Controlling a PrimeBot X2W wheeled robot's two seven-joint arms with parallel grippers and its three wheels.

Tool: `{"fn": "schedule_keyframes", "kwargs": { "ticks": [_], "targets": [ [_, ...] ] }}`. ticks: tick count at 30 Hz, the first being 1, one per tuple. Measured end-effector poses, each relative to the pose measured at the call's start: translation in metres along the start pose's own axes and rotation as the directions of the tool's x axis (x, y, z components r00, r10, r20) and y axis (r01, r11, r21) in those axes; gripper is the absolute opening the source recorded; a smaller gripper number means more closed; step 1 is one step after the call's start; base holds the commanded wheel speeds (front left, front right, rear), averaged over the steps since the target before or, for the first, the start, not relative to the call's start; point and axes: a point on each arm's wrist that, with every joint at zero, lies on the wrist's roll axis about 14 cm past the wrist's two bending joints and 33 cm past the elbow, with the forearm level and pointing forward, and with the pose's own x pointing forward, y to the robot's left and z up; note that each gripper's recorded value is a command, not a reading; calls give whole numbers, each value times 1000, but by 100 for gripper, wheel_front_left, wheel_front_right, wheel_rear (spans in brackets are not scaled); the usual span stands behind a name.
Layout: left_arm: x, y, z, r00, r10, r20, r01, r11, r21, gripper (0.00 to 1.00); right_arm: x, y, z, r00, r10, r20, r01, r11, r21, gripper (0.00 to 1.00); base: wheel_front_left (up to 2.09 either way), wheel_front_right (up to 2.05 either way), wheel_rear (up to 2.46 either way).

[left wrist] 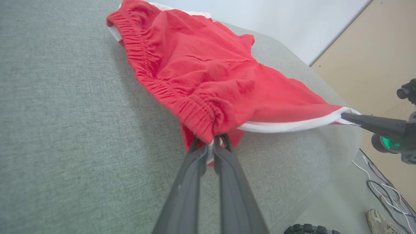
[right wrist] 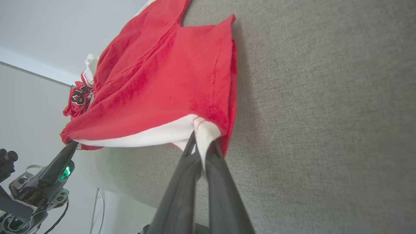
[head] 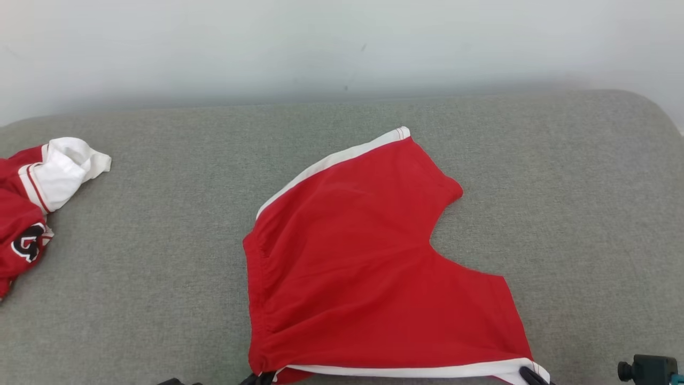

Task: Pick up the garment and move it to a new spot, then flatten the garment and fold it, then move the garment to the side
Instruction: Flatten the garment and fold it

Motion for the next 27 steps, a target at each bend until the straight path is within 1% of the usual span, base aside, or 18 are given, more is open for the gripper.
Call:
{"fn": "schedule_keyframes", "kwargs": {
  "ticks": [2,6,10,13,17,19,22,27],
  "targets": [
    [-1,-2,-1,1000,1,1,-1,1000,1,0,-1,-1,-2,1000,-4,-5,4,1000,2,0,0,0,0],
    [-8,-1,-8,1000,20,-7,-20,1000,6,0,2,1,8,1000,8,16,-8,1000,-9,0,0,0,0],
    [-5,-2,13,997,27,65,-27,1000,-1,0,10,14,25,998,53,35,-51,998,-41,0,0,0,0],
    [2,0,40,991,14,130,-18,999,30,0,22,28,51,993,103,59,-97,991,-90,0,0,0,0],
    [13,10,66,987,-4,160,-12,995,98,0,41,46,94,984,157,90,-139,975,-174,0,0,0,0],
    [23,14,81,982,-11,186,-10,994,109,0,53,52,117,979,171,109,-146,967,-209,0,0,0,0],
    [36,23,97,979,-11,202,-15,992,129,0,74,59,145,976,183,116,-148,954,-260,0,0,0,0],
    [61,44,115,976,15,215,-39,994,106,0,119,64,182,981,168,96,-128,934,-333,0,0,0,0]
  ]
}}
